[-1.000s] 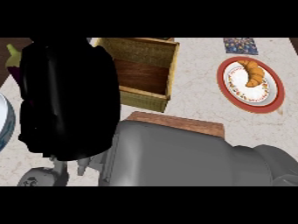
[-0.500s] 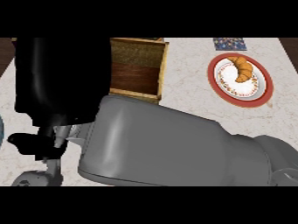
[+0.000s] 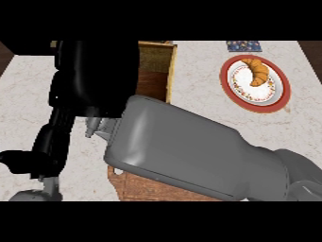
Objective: Pick the eggplant from the cutting board and place it in the basket
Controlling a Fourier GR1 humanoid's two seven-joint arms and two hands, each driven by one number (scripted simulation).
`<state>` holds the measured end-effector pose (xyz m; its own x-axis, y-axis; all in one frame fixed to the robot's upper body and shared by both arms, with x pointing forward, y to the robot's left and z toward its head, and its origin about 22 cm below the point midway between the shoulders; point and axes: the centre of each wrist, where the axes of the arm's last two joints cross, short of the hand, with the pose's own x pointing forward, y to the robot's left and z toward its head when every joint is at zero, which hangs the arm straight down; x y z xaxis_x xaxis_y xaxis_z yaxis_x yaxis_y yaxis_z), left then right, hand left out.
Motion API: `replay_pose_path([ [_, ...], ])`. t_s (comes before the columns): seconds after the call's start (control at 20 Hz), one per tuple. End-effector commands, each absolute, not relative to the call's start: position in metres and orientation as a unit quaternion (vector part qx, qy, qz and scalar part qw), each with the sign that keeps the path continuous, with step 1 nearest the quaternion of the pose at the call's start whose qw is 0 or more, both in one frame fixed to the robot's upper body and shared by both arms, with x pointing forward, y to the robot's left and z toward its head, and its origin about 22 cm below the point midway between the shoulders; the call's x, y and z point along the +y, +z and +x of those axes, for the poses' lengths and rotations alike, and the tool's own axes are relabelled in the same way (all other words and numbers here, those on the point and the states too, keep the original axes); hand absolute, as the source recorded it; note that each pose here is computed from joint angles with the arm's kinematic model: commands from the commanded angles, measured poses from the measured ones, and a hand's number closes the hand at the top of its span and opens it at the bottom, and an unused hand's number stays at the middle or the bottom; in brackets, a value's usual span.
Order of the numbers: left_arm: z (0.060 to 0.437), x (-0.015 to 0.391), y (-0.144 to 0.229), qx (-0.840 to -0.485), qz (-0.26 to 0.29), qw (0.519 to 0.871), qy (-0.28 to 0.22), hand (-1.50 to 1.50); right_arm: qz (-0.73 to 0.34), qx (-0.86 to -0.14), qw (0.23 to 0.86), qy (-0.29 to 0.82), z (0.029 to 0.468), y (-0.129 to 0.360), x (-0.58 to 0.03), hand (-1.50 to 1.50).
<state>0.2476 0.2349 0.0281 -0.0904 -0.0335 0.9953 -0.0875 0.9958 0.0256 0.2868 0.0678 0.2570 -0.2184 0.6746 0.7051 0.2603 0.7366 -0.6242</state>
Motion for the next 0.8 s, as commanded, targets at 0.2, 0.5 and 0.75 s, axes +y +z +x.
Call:
replay_pose_path([
  [0.2,0.248,0.233,0.038,-0.736,0.036,0.676,0.021,0.0,-0.337,-0.689,0.623,0.153,0.294,0.239,0.057,1.5],
  [0.5,0.248,0.24,0.045,-0.744,0.037,0.666,0.015,0.0,-0.358,-0.669,0.628,0.173,0.32,0.224,0.042,1.5],
  [0.75,0.25,0.236,0.033,-0.742,0.036,0.669,0.02,0.0,-0.364,-0.649,0.641,0.188,0.329,0.181,0.03,1.5],
])
